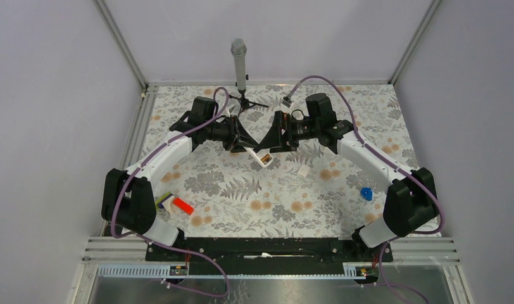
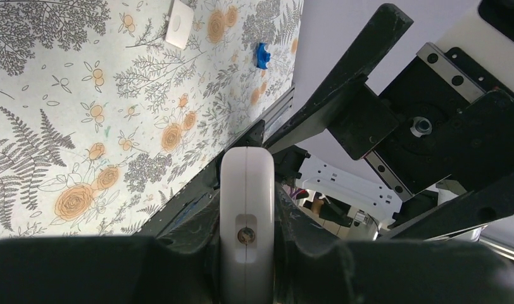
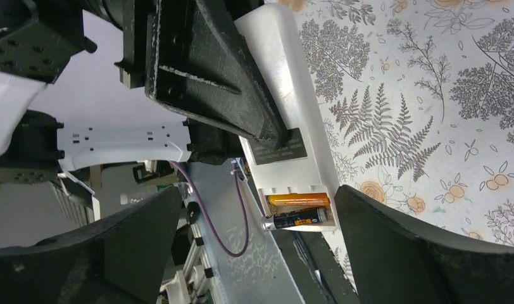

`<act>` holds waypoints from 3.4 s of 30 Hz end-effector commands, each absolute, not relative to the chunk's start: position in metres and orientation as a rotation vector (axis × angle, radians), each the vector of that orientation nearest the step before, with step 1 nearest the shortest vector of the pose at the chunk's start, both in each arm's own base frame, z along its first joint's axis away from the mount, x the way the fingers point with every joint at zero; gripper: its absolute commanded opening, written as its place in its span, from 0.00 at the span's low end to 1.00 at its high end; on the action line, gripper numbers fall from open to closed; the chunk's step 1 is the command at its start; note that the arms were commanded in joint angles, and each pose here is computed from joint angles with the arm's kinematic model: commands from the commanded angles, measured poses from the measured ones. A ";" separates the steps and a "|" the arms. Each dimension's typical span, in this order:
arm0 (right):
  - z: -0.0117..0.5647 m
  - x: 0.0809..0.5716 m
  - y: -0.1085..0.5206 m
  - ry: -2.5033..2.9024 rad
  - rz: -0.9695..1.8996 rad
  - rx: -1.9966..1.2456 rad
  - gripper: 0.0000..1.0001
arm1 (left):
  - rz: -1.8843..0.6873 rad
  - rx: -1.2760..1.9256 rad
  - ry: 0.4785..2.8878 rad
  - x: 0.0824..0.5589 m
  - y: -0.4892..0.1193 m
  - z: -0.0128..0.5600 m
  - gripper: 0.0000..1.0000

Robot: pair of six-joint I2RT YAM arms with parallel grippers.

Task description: Load the batteries into the remote control

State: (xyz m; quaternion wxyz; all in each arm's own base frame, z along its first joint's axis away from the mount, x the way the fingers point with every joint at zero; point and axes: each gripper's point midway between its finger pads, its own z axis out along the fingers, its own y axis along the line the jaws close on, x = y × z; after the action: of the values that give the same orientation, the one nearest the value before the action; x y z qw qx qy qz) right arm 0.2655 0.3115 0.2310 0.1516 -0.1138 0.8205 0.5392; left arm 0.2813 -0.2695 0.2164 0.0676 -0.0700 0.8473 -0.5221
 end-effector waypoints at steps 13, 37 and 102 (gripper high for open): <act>0.233 0.239 0.308 2.270 1.551 -0.651 0.99 | -1.637 -0.105 2.461 0.281 -0.275 0.256 0.00; 0.231 0.232 0.313 2.242 1.546 -0.711 0.74 | -1.627 -0.156 2.464 0.283 -0.275 0.257 0.00; 0.248 0.265 0.305 1.911 1.324 -0.596 0.58 | -2.146 -0.210 2.212 0.265 -0.287 0.354 0.00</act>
State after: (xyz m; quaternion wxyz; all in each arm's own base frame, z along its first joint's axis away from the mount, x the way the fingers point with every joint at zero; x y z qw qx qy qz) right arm 0.2741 0.2936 0.2688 0.3878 -0.2056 0.7304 0.5234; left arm 0.3014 -0.2805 0.2867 0.0316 -0.1494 0.7524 -0.6407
